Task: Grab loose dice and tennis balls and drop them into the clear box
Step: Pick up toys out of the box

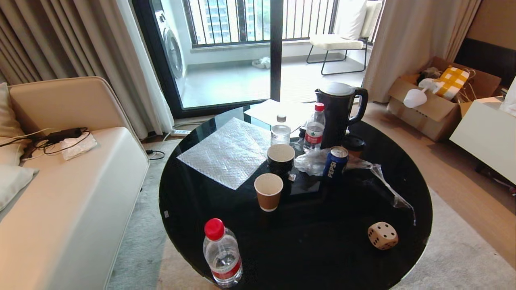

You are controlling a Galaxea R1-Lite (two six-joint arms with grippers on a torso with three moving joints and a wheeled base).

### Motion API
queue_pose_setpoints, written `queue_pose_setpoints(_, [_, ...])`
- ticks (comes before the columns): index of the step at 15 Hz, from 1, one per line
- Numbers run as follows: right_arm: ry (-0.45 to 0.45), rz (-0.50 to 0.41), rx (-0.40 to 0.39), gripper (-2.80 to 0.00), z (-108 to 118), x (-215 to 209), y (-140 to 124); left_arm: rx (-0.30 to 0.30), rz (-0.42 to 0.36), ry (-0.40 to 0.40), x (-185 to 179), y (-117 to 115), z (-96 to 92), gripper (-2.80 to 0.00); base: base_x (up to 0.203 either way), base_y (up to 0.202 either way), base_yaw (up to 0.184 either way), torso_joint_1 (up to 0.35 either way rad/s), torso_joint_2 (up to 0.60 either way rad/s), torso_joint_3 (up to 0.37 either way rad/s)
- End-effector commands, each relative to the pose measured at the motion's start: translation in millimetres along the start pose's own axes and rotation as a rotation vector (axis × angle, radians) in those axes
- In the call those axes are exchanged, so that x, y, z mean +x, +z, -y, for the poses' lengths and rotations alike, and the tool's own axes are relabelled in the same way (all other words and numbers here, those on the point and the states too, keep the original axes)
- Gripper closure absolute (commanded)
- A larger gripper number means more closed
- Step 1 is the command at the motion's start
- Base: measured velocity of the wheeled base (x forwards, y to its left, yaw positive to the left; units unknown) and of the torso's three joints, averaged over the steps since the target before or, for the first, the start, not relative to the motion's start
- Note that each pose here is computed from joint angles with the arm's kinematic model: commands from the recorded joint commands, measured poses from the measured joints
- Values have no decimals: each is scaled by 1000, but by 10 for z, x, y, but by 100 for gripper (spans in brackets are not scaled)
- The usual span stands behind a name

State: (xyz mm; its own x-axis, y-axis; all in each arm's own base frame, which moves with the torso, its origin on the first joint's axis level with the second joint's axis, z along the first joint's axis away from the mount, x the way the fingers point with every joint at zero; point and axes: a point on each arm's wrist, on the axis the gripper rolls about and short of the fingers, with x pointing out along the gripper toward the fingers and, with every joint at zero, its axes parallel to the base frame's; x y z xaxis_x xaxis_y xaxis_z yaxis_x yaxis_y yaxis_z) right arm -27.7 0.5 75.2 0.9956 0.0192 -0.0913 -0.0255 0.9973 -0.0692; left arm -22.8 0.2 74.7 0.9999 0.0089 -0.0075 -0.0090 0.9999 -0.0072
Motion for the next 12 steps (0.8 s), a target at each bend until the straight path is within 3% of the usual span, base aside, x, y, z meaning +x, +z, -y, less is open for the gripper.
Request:
queue_pose_setpoints(1, [1,0,-1,0,0,0,-1,0,0,0,0,0,0,0,0,0,0,1,1,-198])
queue_pose_setpoints(12, [1,0,-1,0,0,0,-1,0,0,0,0,0,0,0,0,0,0,3,2,-190])
